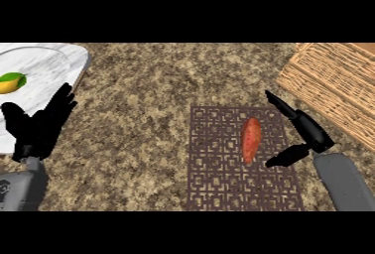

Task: Pick the sweet potato from the placemat and place it in the basket

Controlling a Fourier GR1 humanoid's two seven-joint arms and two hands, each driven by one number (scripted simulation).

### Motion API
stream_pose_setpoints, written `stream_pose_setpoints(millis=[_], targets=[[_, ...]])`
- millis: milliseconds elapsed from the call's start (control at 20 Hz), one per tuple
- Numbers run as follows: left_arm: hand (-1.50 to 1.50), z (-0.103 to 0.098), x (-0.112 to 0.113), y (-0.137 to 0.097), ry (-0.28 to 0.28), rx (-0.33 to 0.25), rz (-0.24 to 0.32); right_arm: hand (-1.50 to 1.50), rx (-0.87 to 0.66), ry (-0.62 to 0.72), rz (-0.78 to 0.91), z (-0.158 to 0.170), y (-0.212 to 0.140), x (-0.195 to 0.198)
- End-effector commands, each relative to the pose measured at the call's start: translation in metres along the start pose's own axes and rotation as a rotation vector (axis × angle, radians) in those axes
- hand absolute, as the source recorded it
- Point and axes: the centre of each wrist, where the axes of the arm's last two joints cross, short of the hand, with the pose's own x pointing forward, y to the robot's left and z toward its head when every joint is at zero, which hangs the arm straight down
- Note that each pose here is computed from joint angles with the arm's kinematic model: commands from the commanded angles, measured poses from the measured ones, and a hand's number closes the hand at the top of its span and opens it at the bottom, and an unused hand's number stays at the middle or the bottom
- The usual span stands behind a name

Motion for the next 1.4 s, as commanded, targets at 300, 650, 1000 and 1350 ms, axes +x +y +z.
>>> stream_pose_setpoints(millis=[300, 650, 1000, 1350], targets=[[0.0, -0.009, 0.013, -0.026, 0.001, 0.013, 0.002, -1.5, 0.07, -0.071, -0.033, 0.001, -0.011, 0.002], [0.0, 0.008, -0.019, -0.005, 0.02, -0.006, -0.007, -1.5, 0.051, -0.064, 0.017, 0.006, 0.016, -0.017], [0.0, -0.008, 0.004, -0.004, -0.001, -0.005, -0.001, -1.5, 0.05, -0.01, 0.046, -0.005, 0.031, -0.004], [0.0, 0.007, -0.014, -0.011, 0.019, 0.001, 0.011, 1.5, 0.122, -0.036, 0.202, -0.011, 0.047, -0.007]])
